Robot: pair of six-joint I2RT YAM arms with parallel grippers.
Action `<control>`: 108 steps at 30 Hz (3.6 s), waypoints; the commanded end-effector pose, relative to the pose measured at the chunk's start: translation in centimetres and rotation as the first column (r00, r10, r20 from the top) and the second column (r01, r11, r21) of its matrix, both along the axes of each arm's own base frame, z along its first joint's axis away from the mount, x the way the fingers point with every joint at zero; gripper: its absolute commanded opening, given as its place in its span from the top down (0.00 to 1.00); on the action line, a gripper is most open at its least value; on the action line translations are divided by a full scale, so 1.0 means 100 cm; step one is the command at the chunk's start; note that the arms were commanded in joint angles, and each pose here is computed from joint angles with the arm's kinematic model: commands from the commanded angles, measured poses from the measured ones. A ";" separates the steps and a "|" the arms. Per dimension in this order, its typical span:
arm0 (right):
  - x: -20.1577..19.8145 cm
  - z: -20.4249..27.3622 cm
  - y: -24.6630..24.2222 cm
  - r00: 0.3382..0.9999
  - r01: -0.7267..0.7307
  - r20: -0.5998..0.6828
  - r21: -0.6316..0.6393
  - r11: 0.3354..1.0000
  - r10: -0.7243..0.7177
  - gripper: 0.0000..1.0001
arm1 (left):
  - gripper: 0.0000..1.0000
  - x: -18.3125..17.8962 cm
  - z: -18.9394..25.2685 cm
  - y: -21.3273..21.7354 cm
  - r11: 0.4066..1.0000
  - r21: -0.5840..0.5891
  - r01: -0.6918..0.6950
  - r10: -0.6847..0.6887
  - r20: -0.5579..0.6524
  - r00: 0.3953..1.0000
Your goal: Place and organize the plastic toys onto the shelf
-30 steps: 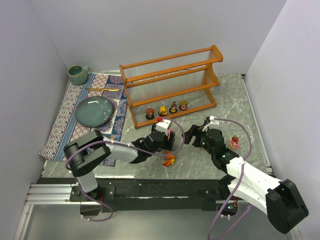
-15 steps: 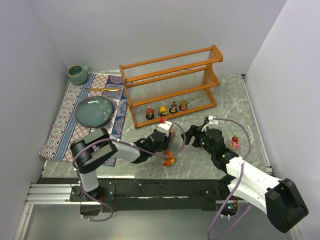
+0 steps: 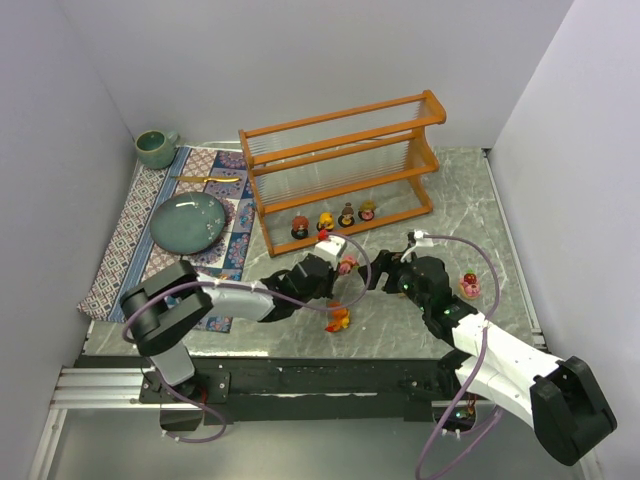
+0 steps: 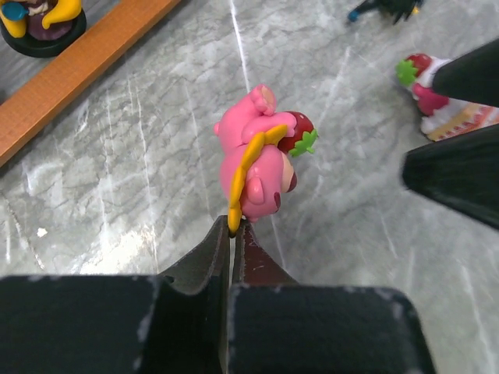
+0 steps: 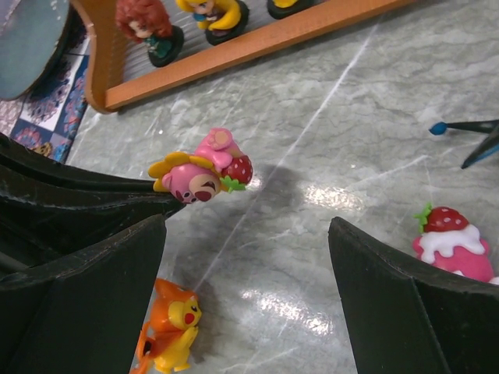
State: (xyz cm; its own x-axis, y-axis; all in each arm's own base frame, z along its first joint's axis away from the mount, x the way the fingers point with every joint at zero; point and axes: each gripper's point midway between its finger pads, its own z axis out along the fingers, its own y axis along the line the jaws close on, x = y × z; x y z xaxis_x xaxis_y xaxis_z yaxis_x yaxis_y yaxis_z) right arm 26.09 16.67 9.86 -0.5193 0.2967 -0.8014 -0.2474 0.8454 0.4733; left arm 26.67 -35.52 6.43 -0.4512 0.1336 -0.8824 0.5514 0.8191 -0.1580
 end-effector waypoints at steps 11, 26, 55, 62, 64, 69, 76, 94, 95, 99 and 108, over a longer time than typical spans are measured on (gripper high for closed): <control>-0.018 0.039 0.039 0.931 -0.270 0.234 -0.069 0.960 0.279 0.06 | 0.99 -0.025 0.039 0.034 0.986 0.154 0.061 0.001 -0.377 0.926; -0.058 0.050 0.091 0.785 -0.405 0.358 -0.320 0.857 0.505 0.00 | 0.99 -0.060 0.083 0.044 0.935 0.199 0.295 -0.158 -0.510 0.846; -0.068 0.028 0.128 0.757 -0.369 0.250 -0.599 0.711 0.604 0.13 | 0.99 -0.082 0.096 0.037 0.916 0.187 0.355 -0.218 -0.511 0.832; -0.066 0.028 0.133 0.759 -0.345 0.257 -0.621 0.704 0.599 0.21 | 0.99 -0.085 0.093 0.037 0.911 0.185 0.368 -0.226 -0.521 0.823; -0.065 0.030 0.133 0.762 -0.333 0.264 -0.624 0.707 0.592 0.23 | 0.99 -0.087 0.092 0.036 0.908 0.189 0.373 -0.230 -0.521 0.822; -0.063 0.033 0.133 0.765 -0.315 0.281 -0.623 0.716 0.580 0.31 | 0.99 -0.088 0.090 0.037 0.903 0.193 0.383 -0.233 -0.528 0.817; -0.064 0.028 0.134 0.769 -0.315 0.274 -0.624 0.715 0.578 0.62 | 0.96 -0.082 0.099 0.036 0.914 0.193 0.356 -0.223 -0.493 0.841; -0.044 0.024 0.122 0.836 -0.292 0.276 -0.507 0.811 0.474 0.94 | 0.14 -0.012 0.200 0.104 0.999 0.019 -0.045 0.047 -0.155 0.987; -0.043 0.026 0.122 0.835 -0.305 0.277 -0.488 0.818 0.476 0.95 | 0.12 -0.009 0.206 0.111 0.997 0.001 -0.076 0.075 -0.127 0.989; -0.027 0.045 0.109 0.860 -0.277 0.314 -0.376 0.884 0.403 0.95 | 0.02 0.000 0.246 0.151 0.967 -0.134 -0.217 0.224 0.037 0.974; 0.046 0.111 0.058 0.883 -0.077 0.430 -0.259 0.963 0.186 0.96 | 0.01 0.007 0.261 0.229 0.853 -0.277 -0.442 0.494 0.158 0.855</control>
